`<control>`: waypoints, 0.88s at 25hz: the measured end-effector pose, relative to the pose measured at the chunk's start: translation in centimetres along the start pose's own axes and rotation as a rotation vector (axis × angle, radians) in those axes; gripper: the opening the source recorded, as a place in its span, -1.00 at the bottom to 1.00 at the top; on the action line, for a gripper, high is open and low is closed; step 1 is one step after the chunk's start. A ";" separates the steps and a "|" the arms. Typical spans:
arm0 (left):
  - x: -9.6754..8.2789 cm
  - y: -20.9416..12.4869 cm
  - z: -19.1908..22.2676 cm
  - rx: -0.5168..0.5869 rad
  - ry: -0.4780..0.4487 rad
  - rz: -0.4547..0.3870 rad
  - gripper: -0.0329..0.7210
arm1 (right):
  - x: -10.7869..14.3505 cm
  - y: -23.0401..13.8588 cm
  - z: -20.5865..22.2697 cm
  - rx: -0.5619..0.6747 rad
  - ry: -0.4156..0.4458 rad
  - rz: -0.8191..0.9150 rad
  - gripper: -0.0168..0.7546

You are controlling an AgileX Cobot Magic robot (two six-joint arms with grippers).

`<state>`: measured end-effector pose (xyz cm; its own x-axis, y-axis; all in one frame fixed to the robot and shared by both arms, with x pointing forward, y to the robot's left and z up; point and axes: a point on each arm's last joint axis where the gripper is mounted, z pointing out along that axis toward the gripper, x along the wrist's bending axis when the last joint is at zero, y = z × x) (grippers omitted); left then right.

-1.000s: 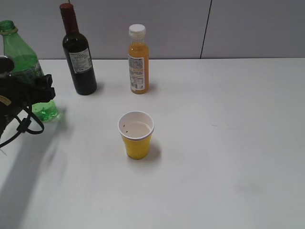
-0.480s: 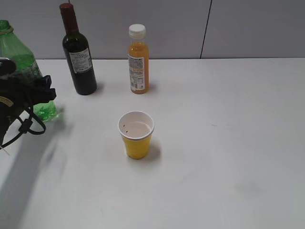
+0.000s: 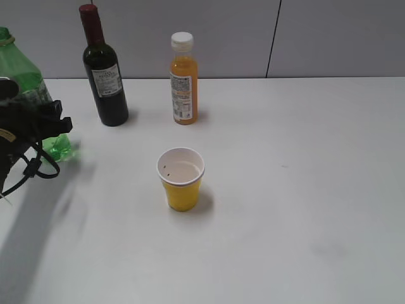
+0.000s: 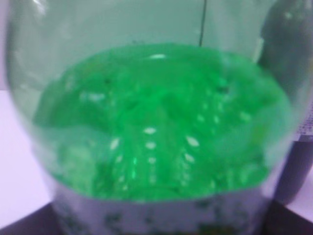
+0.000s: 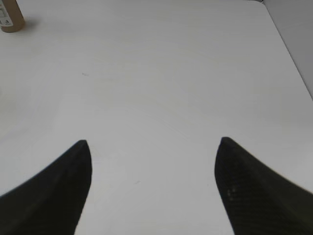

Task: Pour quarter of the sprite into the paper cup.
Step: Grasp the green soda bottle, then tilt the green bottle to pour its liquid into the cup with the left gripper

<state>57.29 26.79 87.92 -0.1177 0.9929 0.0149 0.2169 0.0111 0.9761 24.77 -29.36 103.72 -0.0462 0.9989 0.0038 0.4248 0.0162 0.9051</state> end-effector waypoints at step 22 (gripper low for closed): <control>-2.9 2.1 -7.6 -0.024 0.017 0.033 0.28 | 0.0 0.0 0.0 0.000 0.000 0.000 0.58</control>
<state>50.67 23.06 91.61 -0.1269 0.9906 0.0510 0.1974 -0.0252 0.9800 24.77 -29.36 103.72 -0.0462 0.9989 0.0038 0.4246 0.0162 0.9052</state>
